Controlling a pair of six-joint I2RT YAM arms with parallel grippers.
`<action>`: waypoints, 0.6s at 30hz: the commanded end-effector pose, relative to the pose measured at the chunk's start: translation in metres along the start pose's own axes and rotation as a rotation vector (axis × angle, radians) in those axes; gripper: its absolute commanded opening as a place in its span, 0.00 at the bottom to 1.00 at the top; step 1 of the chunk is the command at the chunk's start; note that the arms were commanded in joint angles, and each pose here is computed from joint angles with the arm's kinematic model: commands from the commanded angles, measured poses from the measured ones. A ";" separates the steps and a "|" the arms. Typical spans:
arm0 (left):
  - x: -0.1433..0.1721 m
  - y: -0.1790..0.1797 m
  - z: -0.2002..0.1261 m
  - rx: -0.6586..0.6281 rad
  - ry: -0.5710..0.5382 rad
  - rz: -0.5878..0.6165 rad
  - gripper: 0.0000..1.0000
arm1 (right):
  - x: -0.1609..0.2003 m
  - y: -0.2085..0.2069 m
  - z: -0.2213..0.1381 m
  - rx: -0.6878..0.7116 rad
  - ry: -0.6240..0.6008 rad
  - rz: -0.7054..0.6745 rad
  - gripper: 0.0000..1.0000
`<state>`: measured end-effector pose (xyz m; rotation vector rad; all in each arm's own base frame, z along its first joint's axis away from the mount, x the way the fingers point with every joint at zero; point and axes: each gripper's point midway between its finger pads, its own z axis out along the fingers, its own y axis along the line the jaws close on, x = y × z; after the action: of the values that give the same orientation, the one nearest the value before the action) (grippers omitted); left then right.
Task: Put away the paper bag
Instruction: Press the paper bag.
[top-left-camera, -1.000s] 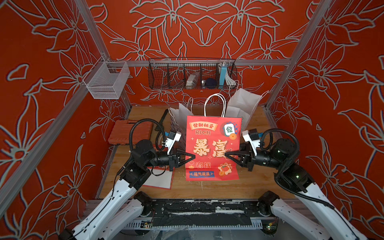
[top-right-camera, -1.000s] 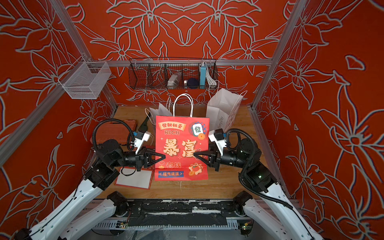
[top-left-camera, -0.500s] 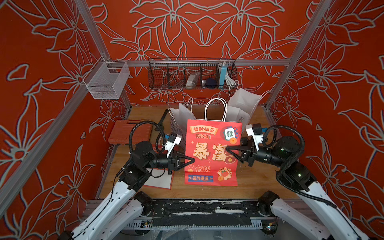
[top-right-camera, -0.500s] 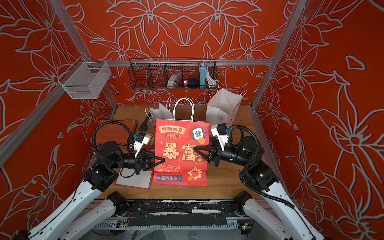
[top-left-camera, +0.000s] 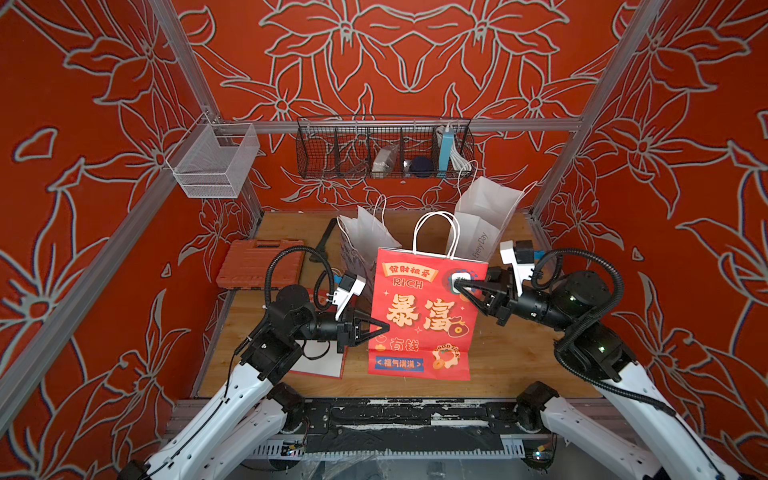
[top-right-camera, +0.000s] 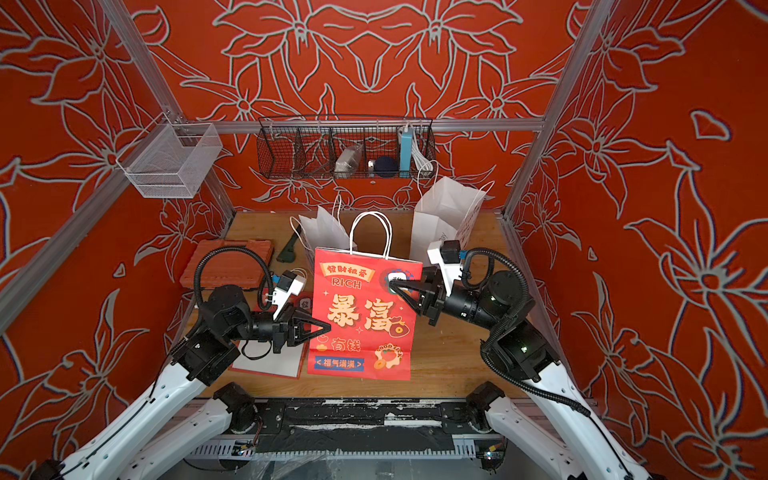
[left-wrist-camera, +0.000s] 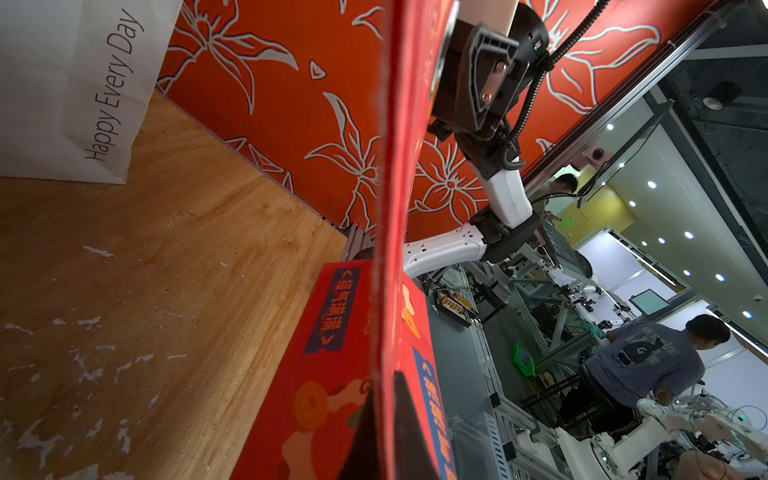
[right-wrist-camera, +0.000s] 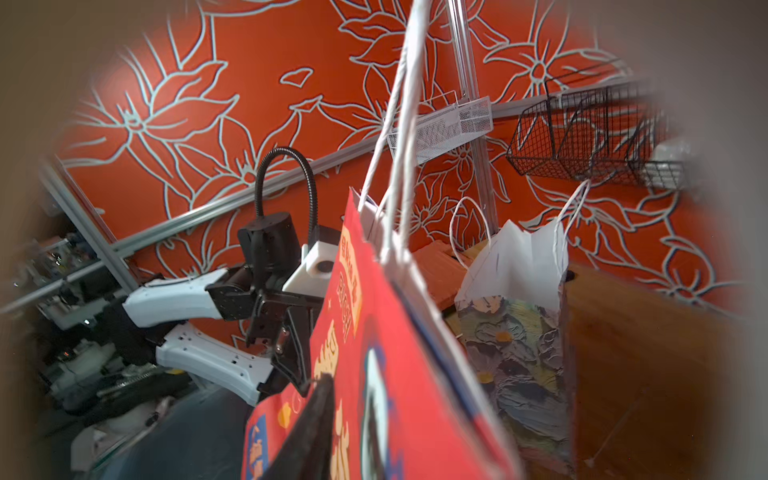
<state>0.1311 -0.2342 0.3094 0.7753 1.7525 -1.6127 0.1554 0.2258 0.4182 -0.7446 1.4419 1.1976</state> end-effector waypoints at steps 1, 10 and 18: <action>0.002 -0.004 0.000 0.019 0.009 0.023 0.00 | -0.028 0.007 -0.004 0.009 -0.079 -0.053 0.00; 0.005 -0.004 -0.001 0.020 0.012 0.024 0.00 | -0.032 0.009 -0.008 0.017 -0.092 -0.065 0.09; -0.005 0.002 -0.004 -0.054 -0.037 0.036 0.00 | -0.022 -0.012 -0.021 0.175 -0.070 -0.114 0.83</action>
<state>0.1316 -0.2329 0.3066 0.7643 1.7602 -1.5963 0.1600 0.2138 0.4261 -0.6948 1.4221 1.1015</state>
